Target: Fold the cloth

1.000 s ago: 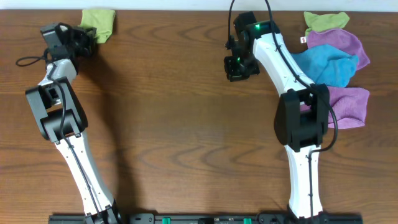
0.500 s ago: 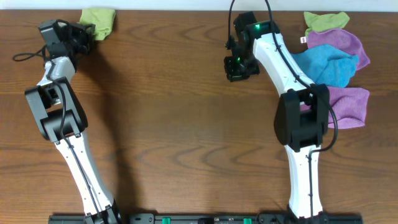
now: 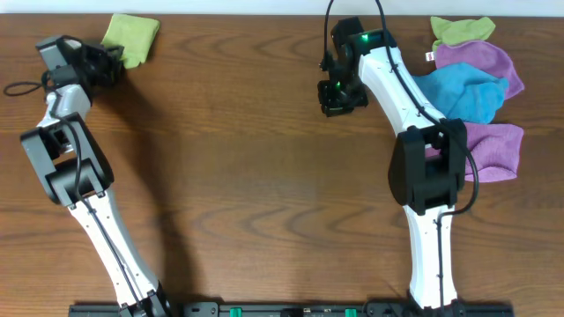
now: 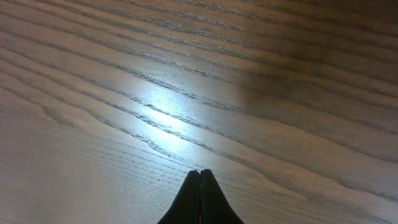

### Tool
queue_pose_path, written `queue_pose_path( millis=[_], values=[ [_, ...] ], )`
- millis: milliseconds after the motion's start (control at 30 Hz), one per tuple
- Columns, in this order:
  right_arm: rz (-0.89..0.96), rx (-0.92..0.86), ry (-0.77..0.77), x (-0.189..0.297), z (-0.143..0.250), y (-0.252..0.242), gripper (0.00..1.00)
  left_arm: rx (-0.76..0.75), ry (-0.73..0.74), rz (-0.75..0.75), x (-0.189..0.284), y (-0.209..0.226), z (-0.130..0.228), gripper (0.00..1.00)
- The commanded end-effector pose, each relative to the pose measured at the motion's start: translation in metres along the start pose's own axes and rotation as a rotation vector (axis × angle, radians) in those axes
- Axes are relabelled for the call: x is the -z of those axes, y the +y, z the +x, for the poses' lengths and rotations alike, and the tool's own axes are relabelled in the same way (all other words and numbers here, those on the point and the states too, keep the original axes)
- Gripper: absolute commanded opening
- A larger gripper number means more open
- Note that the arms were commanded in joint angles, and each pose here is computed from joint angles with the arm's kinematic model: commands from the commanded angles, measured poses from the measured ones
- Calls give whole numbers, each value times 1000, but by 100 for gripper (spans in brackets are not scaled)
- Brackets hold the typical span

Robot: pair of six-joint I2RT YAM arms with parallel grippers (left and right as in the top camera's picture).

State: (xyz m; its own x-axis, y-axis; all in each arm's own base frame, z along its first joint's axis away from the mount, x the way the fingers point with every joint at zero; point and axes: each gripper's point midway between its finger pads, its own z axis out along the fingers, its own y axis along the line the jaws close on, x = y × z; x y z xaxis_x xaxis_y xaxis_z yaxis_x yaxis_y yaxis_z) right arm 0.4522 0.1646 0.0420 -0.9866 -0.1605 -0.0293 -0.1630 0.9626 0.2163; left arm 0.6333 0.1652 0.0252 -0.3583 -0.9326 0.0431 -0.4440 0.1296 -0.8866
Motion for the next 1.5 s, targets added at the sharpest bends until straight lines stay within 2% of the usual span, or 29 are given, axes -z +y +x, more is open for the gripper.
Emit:
queue_pose_path(
  millis=[0, 400, 867, 900, 933, 1067, 1100, 1300, 1467],
  values=[
    [-19, 6, -53, 21, -7, 10, 2, -123, -35, 23, 25, -43, -7, 6],
    [-22, -18, -63, 22, -9, 11, 1, -120, 25, -12, 14, -43, 21, 6],
    [-33, -25, -61, 22, -9, 13, 2, -105, 22, -29, 12, -41, 23, 7],
    [-33, -25, -61, 22, -9, 13, 1, -104, 22, -29, 11, -40, 23, 22],
    [-33, -25, -62, 22, -9, 13, 1, -103, 22, -29, 12, -41, 23, 49],
    [-33, -25, -62, 22, -9, 13, 1, -81, 39, -17, 13, -43, 25, 77],
    [-33, -25, -62, 22, -9, 13, 1, -82, 42, -13, 15, -45, 26, 95],
    [-33, -25, -62, 22, -9, 13, 1, -149, 54, 21, 31, -69, 28, 95],
    [-34, -23, -70, 22, -11, 13, 1, -353, 29, 68, 54, -114, 37, 95]
  ],
)
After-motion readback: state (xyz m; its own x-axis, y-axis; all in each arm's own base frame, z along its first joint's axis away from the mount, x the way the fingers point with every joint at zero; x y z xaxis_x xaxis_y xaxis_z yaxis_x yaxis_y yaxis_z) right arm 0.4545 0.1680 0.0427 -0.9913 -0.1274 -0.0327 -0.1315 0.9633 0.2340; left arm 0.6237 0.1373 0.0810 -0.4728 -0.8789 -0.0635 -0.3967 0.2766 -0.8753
